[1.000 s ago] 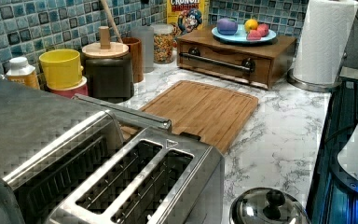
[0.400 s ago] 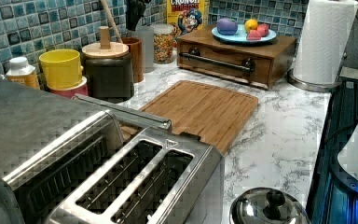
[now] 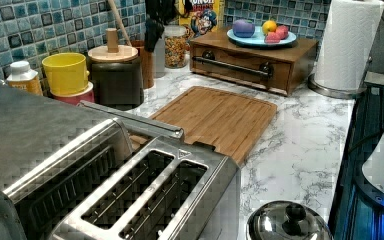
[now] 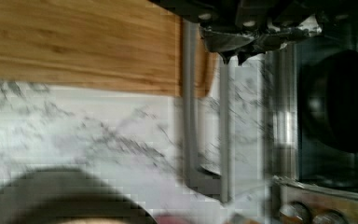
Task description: Close the oven.
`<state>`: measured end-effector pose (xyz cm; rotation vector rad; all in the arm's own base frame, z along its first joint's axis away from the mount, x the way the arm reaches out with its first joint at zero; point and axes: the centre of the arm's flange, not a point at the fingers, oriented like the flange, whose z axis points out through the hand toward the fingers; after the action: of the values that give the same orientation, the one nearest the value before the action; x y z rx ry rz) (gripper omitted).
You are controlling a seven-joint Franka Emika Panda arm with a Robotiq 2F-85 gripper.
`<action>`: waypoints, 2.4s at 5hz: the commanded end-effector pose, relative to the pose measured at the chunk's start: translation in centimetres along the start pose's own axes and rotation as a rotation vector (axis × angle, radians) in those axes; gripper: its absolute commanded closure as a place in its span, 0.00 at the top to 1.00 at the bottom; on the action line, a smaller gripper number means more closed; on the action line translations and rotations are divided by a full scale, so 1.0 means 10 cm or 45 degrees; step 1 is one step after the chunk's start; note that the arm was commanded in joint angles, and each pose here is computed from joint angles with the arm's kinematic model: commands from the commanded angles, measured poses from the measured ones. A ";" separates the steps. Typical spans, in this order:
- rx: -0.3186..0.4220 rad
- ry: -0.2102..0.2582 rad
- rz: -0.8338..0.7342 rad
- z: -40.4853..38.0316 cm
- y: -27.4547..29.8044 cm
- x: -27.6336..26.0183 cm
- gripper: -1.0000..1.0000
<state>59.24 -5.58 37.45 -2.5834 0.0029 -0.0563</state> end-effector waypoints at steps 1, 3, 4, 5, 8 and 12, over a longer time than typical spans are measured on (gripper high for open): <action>0.147 -0.091 -0.105 0.86 0.09 0.02 0.00; 0.199 0.052 -0.146 0.89 0.05 0.13 0.00; 0.195 0.005 -0.148 1.15 -0.06 0.13 0.00; 0.158 0.013 -0.106 1.40 -0.10 0.11 0.00; 0.244 -0.046 -0.050 1.40 -0.06 0.18 0.00; 0.299 -0.088 -0.024 1.71 -0.32 0.28 0.00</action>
<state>59.06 1.75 19.62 -2.4092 -0.0158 0.1201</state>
